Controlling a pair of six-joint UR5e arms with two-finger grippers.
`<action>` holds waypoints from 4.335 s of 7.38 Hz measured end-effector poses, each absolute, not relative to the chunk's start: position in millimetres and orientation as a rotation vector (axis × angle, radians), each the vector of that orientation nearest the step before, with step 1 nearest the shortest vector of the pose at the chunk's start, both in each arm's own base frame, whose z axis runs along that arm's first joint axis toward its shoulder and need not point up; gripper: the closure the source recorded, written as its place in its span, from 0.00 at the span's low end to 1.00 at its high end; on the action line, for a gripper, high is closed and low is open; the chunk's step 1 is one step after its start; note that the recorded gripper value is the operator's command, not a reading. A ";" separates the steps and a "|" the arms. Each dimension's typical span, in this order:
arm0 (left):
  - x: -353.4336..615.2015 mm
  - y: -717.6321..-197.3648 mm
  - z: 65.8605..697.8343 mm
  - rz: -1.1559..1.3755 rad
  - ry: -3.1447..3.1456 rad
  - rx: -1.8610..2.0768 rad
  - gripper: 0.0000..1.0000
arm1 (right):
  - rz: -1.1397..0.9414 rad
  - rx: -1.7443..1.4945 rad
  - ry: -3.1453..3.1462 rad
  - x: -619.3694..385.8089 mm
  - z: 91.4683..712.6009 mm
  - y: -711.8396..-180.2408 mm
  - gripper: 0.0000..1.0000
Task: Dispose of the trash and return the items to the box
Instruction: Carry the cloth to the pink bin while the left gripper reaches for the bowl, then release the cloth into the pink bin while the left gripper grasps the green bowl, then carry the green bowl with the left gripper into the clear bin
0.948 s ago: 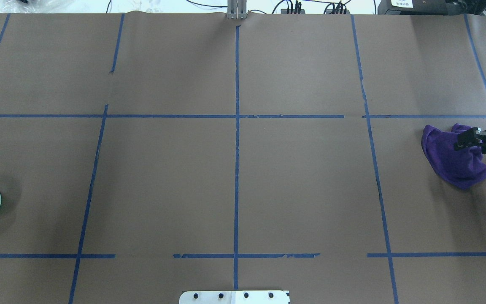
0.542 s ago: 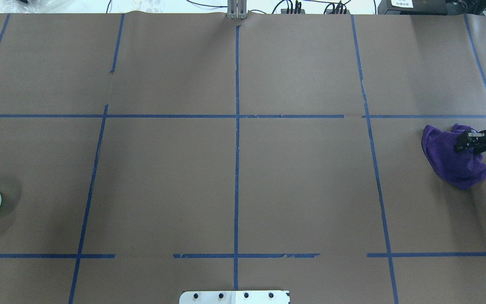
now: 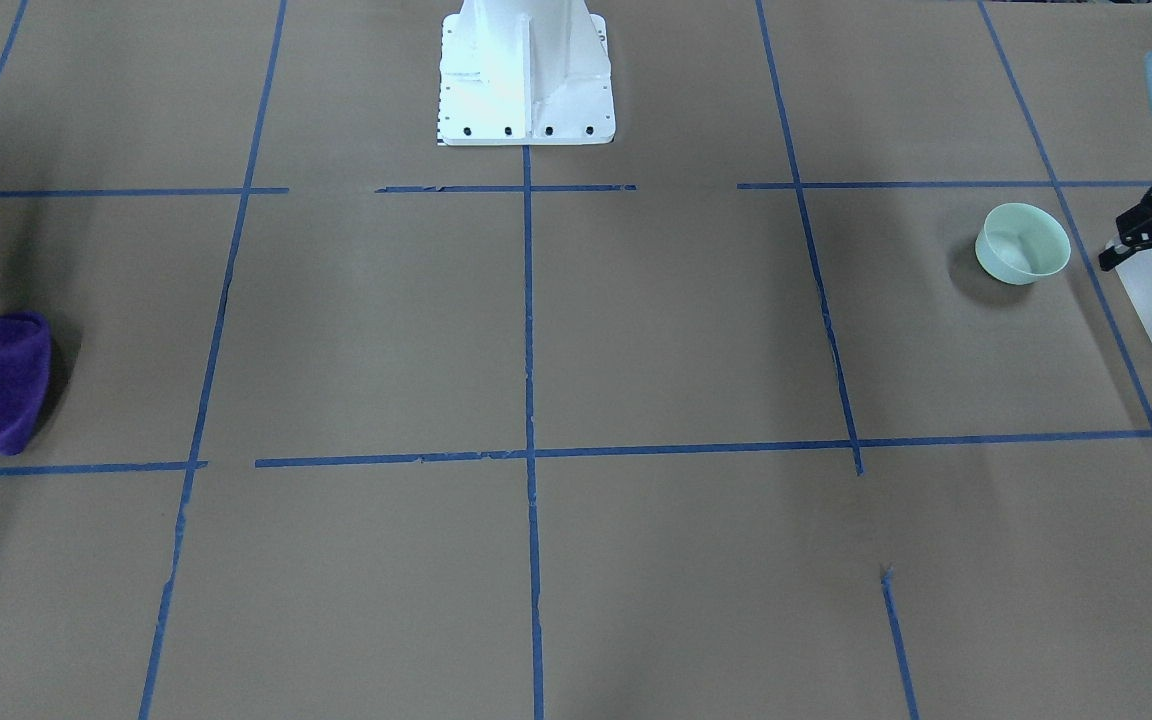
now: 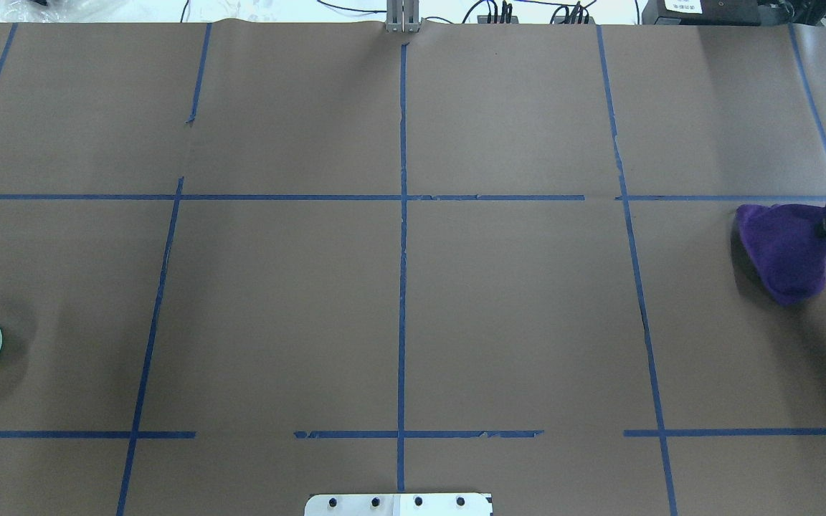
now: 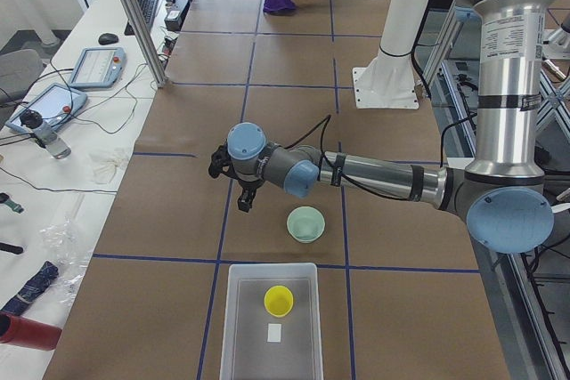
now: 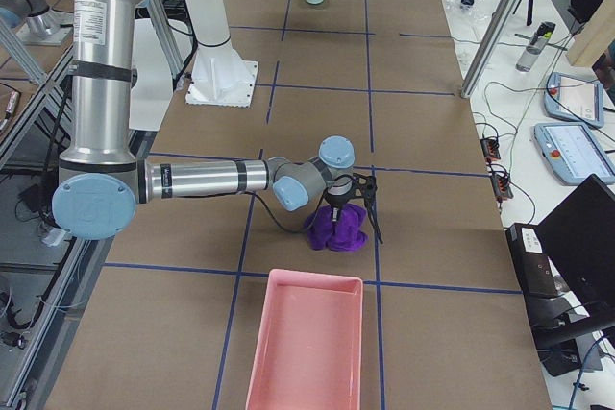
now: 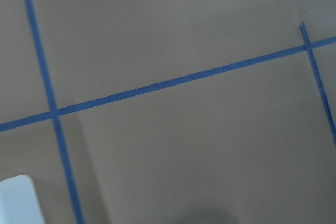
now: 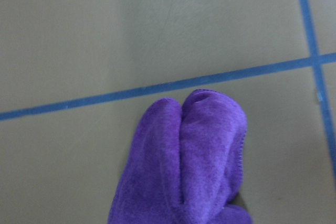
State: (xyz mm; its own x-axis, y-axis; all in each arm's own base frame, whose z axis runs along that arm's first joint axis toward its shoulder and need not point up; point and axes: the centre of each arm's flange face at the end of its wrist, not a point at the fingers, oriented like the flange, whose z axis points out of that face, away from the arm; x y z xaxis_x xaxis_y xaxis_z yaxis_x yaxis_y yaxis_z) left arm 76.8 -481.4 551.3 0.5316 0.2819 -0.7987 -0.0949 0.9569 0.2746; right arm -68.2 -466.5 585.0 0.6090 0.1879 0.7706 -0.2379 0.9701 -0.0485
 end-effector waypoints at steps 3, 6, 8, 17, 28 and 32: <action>114.3 -472.6 552.7 0.224 1.028 0.199 0.01 | 0.210 0.140 -0.802 117.3 629.6 -437.4 1.00; 118.1 -471.8 557.6 0.221 1.029 0.189 0.01 | 0.082 0.092 -0.676 217.0 655.5 -406.9 1.00; 121.0 -471.4 563.5 0.222 1.026 0.176 0.01 | 0.058 0.050 -0.680 220.8 692.6 -396.4 1.00; 111.8 -363.0 664.3 0.312 0.813 0.150 0.01 | 0.032 0.052 -0.773 186.4 727.1 -410.8 0.00; 146.9 -363.2 697.9 0.382 0.802 0.089 0.71 | 0.024 0.055 -0.774 184.2 724.9 -413.2 0.00; 147.5 -360.6 706.9 0.390 0.810 0.099 1.00 | 0.023 0.059 -0.774 184.3 723.3 -413.0 0.00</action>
